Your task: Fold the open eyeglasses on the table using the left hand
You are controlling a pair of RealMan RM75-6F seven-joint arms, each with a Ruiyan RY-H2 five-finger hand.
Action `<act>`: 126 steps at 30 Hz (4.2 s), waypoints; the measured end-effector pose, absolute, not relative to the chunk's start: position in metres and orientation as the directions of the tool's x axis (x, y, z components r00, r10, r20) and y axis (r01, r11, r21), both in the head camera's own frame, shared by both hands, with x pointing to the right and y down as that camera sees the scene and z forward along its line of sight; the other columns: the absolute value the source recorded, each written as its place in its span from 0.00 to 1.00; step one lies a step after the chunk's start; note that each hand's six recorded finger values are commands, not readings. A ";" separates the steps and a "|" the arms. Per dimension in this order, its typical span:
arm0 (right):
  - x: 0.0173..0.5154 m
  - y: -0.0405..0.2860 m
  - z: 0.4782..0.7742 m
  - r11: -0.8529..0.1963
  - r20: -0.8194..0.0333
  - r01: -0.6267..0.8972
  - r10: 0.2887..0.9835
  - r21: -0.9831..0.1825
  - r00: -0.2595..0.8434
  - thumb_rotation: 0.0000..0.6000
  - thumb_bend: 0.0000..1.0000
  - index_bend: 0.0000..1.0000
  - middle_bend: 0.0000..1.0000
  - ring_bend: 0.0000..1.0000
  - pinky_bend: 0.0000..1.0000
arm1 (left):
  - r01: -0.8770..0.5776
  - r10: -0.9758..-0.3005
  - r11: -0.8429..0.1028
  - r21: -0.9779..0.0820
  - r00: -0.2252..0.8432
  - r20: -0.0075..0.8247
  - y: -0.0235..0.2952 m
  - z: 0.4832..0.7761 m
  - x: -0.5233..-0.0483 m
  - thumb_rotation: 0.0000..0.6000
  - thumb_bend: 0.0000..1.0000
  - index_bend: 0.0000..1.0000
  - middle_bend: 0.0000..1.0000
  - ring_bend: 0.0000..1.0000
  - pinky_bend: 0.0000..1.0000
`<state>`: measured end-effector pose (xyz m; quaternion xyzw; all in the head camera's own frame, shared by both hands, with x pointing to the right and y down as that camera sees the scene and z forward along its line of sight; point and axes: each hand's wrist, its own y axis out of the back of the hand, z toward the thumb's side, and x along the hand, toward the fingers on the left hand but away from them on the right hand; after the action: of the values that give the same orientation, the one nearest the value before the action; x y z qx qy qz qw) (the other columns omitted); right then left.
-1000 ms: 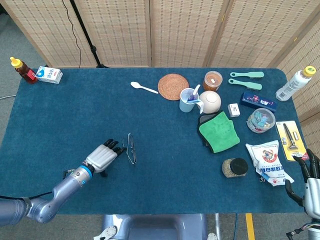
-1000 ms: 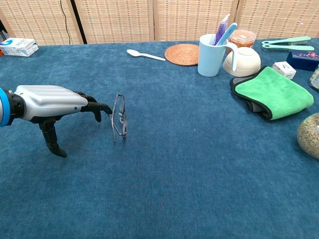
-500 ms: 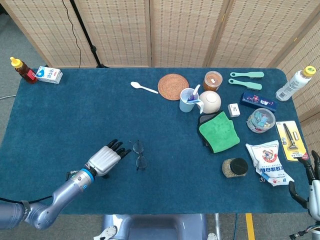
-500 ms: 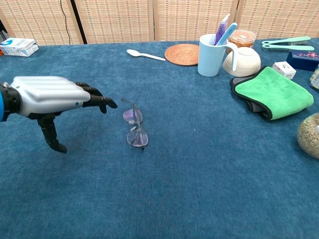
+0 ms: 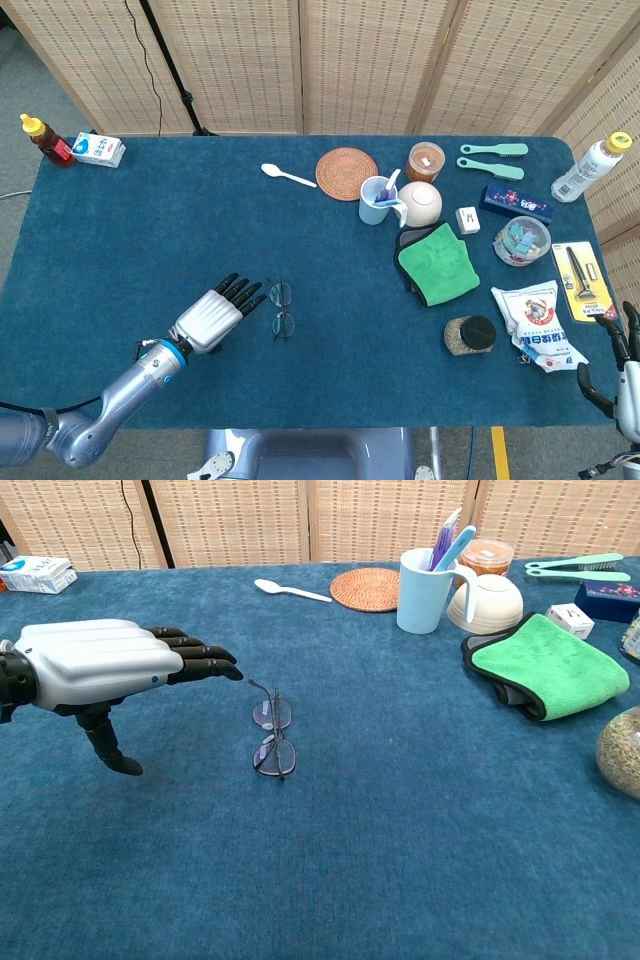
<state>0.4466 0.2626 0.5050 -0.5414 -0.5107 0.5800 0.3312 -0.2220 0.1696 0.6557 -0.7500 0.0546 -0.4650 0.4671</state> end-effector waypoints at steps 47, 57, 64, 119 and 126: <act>0.454 0.264 0.503 -0.258 -0.290 0.164 0.933 -0.952 -0.214 1.00 0.43 0.18 0.00 0.00 0.00 | -0.310 -0.287 -0.948 -0.072 0.733 0.617 0.174 0.672 -0.156 0.73 0.10 0.00 0.00 0.00 0.00; 0.455 0.265 0.502 -0.257 -0.288 0.159 0.932 -0.953 -0.220 1.00 0.43 0.18 0.00 0.00 0.00 | -0.315 -0.276 -0.948 -0.039 0.760 0.589 0.176 0.669 -0.154 0.70 0.10 0.00 0.00 0.00 0.00; 0.457 0.266 0.499 -0.254 -0.283 0.151 0.931 -0.955 -0.229 1.00 0.43 0.18 0.00 0.00 0.00 | -0.353 -0.267 -0.935 0.036 0.767 0.583 0.178 0.683 -0.143 0.70 0.10 0.00 0.00 0.00 0.00; 0.451 0.255 0.501 -0.262 -0.287 0.141 0.936 -0.955 -0.202 1.00 0.43 0.18 0.00 0.00 0.00 | -0.346 -0.440 -0.897 -0.274 0.742 0.506 0.141 0.667 -0.204 0.58 0.10 0.00 0.00 0.00 0.00; 0.447 0.250 0.503 -0.266 -0.288 0.137 0.941 -0.954 -0.180 1.00 0.43 0.18 0.00 0.00 0.00 | -0.293 -0.590 -0.785 -0.546 0.622 0.515 0.143 0.634 -0.257 0.58 0.10 0.00 0.00 0.00 0.00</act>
<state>0.4471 0.2501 0.5028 -0.5402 -0.4987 0.5841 0.3440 -0.2573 0.1429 0.6337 -0.8757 0.2522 -0.3543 0.2096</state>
